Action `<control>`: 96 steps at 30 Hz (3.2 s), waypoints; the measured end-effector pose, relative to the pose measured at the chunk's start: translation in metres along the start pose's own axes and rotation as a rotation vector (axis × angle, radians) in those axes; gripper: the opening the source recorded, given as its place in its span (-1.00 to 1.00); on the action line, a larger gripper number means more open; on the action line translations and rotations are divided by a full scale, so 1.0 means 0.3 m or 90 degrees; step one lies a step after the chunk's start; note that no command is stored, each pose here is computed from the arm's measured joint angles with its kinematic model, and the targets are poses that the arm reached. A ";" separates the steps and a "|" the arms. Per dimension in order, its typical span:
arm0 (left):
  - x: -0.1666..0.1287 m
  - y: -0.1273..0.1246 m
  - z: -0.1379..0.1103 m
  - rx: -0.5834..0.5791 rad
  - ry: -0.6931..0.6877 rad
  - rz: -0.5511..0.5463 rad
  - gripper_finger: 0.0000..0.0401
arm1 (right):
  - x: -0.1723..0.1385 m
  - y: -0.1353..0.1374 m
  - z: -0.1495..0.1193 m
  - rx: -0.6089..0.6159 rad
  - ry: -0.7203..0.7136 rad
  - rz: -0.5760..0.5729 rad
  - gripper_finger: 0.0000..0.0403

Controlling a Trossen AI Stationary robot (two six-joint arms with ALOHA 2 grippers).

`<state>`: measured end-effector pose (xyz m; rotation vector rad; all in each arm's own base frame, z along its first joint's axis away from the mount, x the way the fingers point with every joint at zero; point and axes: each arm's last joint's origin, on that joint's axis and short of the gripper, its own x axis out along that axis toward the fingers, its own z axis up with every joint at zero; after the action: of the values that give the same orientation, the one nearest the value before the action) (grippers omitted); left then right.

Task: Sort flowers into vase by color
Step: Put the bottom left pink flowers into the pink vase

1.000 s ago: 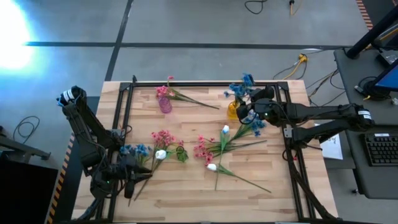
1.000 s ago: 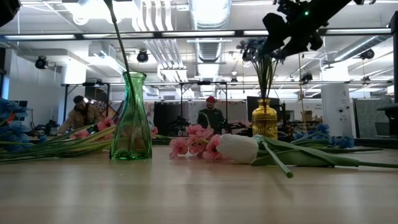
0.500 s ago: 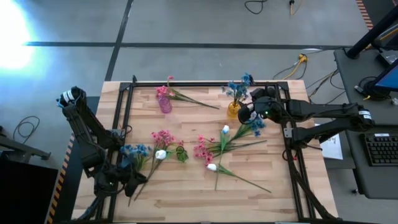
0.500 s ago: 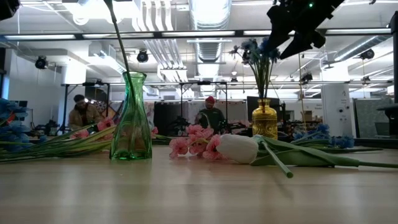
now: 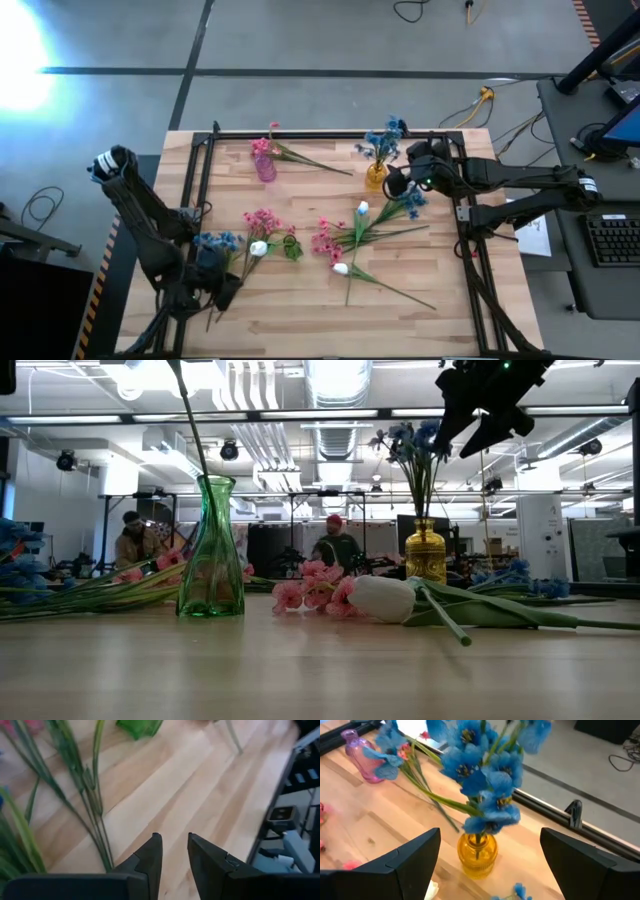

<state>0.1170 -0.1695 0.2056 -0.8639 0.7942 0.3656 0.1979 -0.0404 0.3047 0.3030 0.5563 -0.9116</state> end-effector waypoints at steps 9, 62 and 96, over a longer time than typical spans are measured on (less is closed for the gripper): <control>0.067 0.005 0.005 -0.042 0.008 0.069 -0.22 | 0.000 0.001 -0.007 0.003 0.023 0.019 0.65; 0.299 0.061 -0.040 -0.099 -0.013 0.270 -0.92 | -0.003 0.007 -0.013 0.001 0.045 0.051 0.62; -0.072 -0.079 0.146 -0.071 0.092 0.234 -1.00 | -0.013 0.007 -0.052 -0.015 0.131 0.083 0.62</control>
<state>0.1370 -0.1490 0.2518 -0.8542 1.0786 0.6828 0.1926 -0.0292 0.2941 0.4107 0.7280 -0.7525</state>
